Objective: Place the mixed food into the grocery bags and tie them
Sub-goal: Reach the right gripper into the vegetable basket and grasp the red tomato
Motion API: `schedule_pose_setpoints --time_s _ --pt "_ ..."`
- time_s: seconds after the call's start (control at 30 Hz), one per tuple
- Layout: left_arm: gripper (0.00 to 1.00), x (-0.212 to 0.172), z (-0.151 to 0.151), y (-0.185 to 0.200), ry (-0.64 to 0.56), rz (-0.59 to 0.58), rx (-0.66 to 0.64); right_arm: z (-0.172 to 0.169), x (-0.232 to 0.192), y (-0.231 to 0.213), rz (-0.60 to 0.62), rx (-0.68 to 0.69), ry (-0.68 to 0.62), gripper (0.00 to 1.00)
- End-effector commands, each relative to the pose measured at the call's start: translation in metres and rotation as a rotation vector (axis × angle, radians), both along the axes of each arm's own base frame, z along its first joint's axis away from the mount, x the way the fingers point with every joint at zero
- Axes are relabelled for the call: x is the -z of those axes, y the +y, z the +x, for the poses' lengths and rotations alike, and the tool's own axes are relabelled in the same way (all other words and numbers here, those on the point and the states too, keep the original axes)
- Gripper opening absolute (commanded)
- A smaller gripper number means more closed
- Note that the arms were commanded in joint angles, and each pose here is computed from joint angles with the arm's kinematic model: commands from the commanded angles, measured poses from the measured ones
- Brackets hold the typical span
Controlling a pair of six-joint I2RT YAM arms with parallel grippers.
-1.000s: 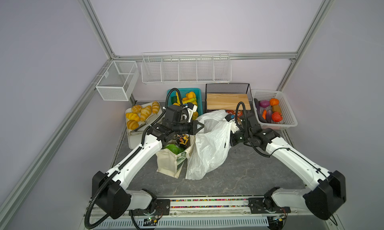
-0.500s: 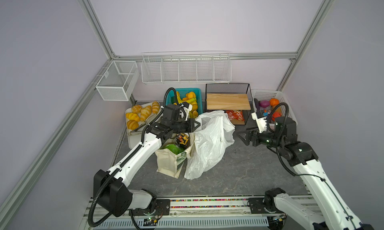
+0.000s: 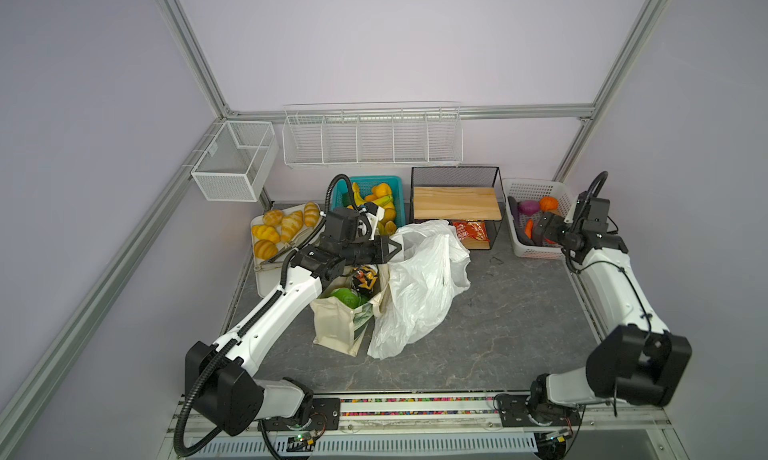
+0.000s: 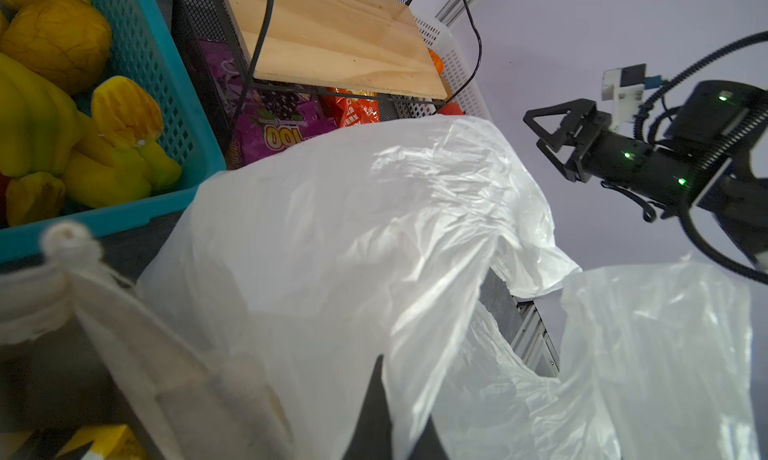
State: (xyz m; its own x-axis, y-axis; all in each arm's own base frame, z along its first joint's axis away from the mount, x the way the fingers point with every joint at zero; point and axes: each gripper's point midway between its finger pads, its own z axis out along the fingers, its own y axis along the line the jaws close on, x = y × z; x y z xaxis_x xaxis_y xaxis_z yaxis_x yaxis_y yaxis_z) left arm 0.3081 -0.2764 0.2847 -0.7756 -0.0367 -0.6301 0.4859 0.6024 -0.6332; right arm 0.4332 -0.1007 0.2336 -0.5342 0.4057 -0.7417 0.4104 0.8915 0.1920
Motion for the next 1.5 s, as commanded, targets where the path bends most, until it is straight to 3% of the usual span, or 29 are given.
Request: schedule_pose_setpoints --time_s 0.0,0.37,1.0,1.27,1.47 --pt "0.0 -0.015 -0.004 0.0 -0.036 -0.038 0.01 0.025 0.015 -0.037 -0.075 0.092 0.037 0.93" --pt "0.0 -0.016 -0.005 0.001 -0.045 -0.038 0.014 0.09 0.105 -0.094 -0.125 0.196 0.243 0.96" --pt "0.0 -0.009 0.001 0.003 -0.036 -0.026 0.006 0.124 0.174 -0.104 -0.103 0.135 0.402 1.0" --pt "0.0 -0.008 0.001 0.004 -0.041 -0.021 0.003 0.124 0.176 -0.097 -0.079 0.097 0.409 0.81" --pt "0.0 -0.009 0.001 0.003 -0.042 -0.022 0.006 0.123 0.149 -0.09 -0.057 0.073 0.354 0.63"
